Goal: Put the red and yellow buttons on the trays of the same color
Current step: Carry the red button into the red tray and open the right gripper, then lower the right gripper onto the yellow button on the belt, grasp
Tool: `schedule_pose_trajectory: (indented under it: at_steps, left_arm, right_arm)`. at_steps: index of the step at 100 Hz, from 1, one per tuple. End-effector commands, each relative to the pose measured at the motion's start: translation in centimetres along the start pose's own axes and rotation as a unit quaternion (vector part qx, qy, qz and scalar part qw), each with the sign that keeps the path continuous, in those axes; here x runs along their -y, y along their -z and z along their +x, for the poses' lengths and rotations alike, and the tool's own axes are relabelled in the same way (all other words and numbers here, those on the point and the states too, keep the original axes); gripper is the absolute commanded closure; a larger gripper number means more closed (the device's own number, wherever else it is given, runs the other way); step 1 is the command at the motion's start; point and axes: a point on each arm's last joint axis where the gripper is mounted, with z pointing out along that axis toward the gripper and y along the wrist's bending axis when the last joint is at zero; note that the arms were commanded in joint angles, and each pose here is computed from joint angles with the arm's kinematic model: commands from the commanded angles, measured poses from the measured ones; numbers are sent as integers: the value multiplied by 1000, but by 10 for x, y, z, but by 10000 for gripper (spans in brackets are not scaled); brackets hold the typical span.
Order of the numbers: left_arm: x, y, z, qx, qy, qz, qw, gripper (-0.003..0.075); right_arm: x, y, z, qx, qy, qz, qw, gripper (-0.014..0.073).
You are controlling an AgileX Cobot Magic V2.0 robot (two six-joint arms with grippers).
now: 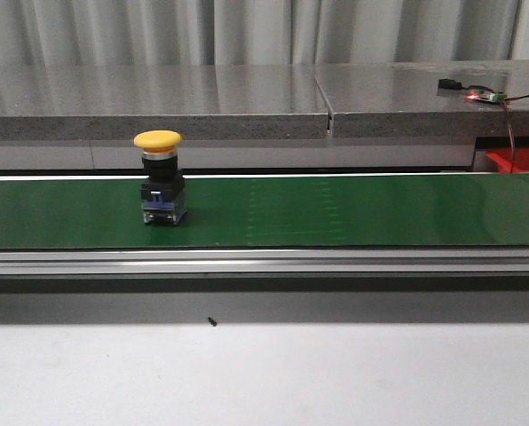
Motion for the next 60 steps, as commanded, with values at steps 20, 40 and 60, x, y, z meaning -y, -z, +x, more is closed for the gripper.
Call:
schedule_pose_trajectory:
  at_steps: [20, 40, 60]
  left_arm:
    - [2, 3, -12, 37, 4, 12, 999, 738]
    - [2, 3, -12, 37, 4, 12, 999, 738]
    - [2, 3, -12, 37, 4, 12, 999, 738]
  right_arm:
    - [-16, 65, -12, 82, 33, -11, 996, -40]
    - [-31, 102, 4, 125, 55, -19, 990, -40]
    - [-62, 135, 40, 176, 99, -29, 979, -40]
